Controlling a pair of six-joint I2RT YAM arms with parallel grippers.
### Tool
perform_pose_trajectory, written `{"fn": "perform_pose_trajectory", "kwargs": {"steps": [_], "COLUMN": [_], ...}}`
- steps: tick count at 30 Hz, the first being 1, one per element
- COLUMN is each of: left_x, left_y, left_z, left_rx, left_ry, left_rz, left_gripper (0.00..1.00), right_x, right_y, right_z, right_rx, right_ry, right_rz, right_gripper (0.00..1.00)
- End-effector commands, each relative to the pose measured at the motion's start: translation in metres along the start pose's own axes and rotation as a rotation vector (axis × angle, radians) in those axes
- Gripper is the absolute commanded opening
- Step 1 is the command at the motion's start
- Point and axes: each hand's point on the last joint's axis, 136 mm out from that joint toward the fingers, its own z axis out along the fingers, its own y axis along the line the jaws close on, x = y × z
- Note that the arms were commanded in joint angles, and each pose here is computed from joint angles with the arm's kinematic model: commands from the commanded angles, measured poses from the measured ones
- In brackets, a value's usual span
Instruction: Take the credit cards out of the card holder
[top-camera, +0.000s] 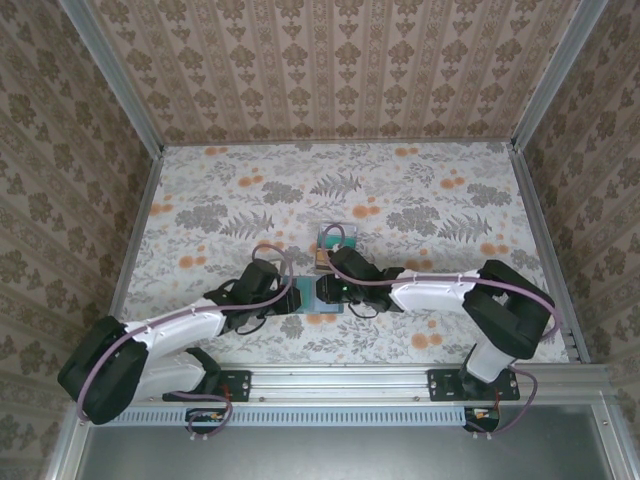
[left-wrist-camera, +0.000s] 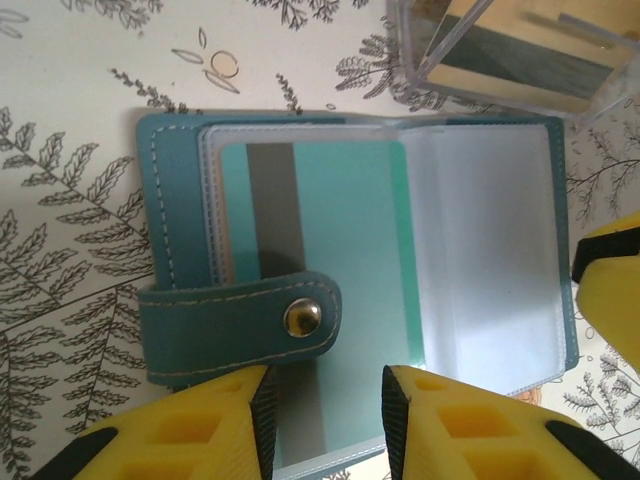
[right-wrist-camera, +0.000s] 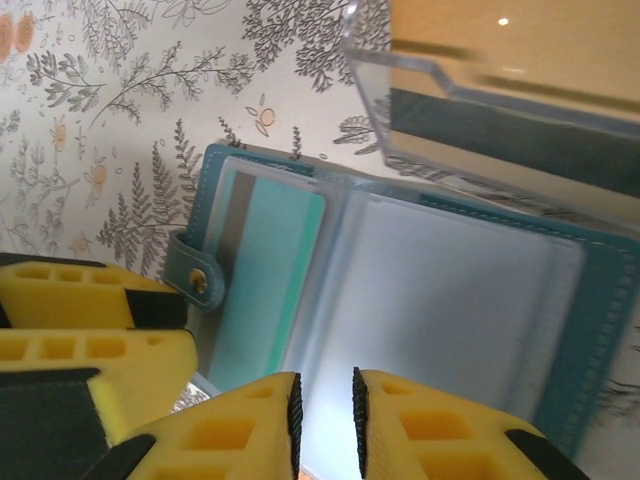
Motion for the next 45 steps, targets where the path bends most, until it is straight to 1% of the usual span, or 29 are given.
{"fn": "perform_pose_trajectory", "kwargs": {"steps": [1, 9, 16, 25, 29, 33, 37, 41, 45], "left_x": [0.002, 0.009, 0.011, 0.012, 0.012, 0.013, 0.013, 0.015, 0.018], "left_y": [0.004, 0.013, 0.012, 0.011, 0.011, 0.011, 0.018, 0.031, 0.034], "left_z": [0.000, 0.003, 0.005, 0.005, 0.005, 0.005, 0.003, 0.003, 0.004], "left_rx": [0.004, -0.006, 0.010, 0.011, 0.010, 0.006, -0.031, -0.092, -0.100], "left_ry": [-0.003, 0.007, 0.013, 0.013, 0.015, 0.018, 0.015, 0.023, 0.027], "left_rz": [-0.005, -0.025, -0.034, -0.037, -0.036, -0.039, -0.051, -0.067, -0.079], "left_gripper": [0.35, 0.32, 0.31, 0.30, 0.29, 0.26, 0.22, 0.14, 0.12], "right_x": [-0.007, 0.002, 0.009, 0.014, 0.014, 0.014, 0.011, 0.008, 0.007], "right_y": [0.022, 0.024, 0.016, 0.018, 0.019, 0.017, 0.010, 0.002, -0.008], "right_z": [0.009, 0.031, 0.038, 0.046, 0.048, 0.045, 0.037, 0.027, 0.018], "right_rx": [-0.075, -0.087, -0.057, -0.075, -0.084, -0.078, -0.056, -0.046, -0.030], "right_ry": [0.001, 0.050, 0.073, 0.093, 0.096, 0.089, 0.067, 0.051, 0.039], "right_rz": [0.060, 0.123, 0.145, 0.153, 0.158, 0.163, 0.169, 0.180, 0.190], "right_gripper": [0.24, 0.22, 0.22, 0.21, 0.16, 0.01, 0.00, 0.00, 0.00]}}
